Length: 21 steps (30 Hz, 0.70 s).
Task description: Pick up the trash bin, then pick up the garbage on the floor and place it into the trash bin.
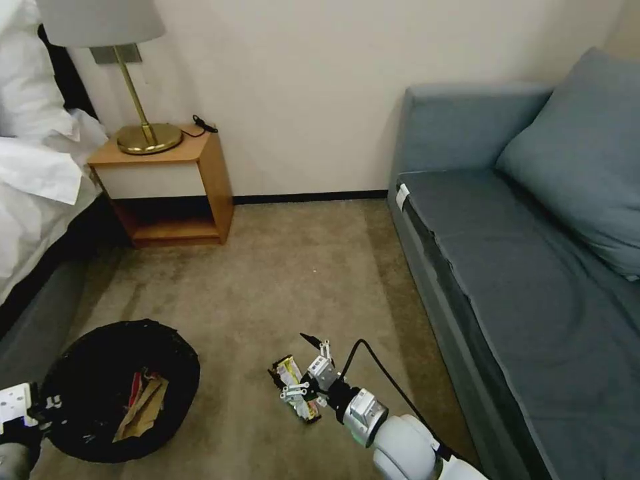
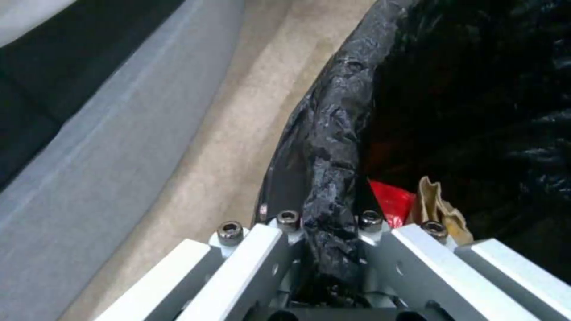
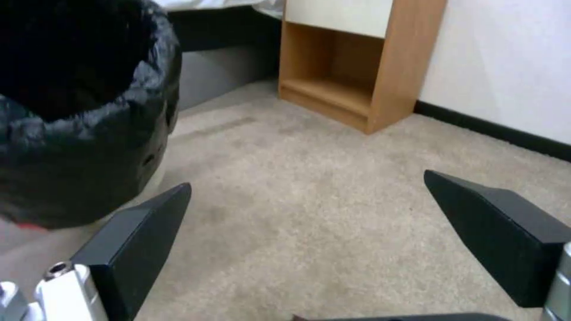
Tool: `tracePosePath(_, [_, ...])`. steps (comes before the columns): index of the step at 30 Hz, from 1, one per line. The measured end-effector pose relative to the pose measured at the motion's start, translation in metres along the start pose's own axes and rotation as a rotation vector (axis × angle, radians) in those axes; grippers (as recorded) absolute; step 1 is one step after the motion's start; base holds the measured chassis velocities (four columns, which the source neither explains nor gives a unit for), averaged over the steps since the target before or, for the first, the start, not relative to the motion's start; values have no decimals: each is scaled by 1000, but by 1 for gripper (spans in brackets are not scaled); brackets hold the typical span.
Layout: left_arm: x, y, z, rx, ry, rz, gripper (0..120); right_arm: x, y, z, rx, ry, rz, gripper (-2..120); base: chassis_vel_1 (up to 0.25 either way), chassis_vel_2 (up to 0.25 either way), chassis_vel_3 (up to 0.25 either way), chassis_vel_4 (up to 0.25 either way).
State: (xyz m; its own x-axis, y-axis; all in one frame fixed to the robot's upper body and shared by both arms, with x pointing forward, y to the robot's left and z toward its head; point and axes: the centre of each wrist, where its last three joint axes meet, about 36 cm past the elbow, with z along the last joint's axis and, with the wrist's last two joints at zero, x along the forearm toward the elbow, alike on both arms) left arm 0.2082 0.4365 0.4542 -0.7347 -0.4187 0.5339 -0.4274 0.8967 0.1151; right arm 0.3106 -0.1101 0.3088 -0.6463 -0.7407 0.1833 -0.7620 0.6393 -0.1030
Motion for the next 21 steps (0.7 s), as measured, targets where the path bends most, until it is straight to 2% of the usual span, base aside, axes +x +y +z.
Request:
tracePosePath(12, [0, 1, -6, 3, -10, 4, 2, -8, -7, 10, 43, 55, 2, 100, -119, 122, 118, -120])
tracePosePath(16, [1, 1, -7, 2, -11, 6, 2, -11, -13, 9, 35, 144, -3, 100, -106, 84, 116, -112])
tracePosePath(20, [2, 2, -7, -2, -9, 5, 2, -14, -18, 5, -40, 337, -22, 100, -35, 35, 33, -29])
tracePosePath(21, [2, 2, -7, -2, -9, 5, 2, -14, -18, 5, -40, 337, -22, 100, 0, 0, 0, 0])
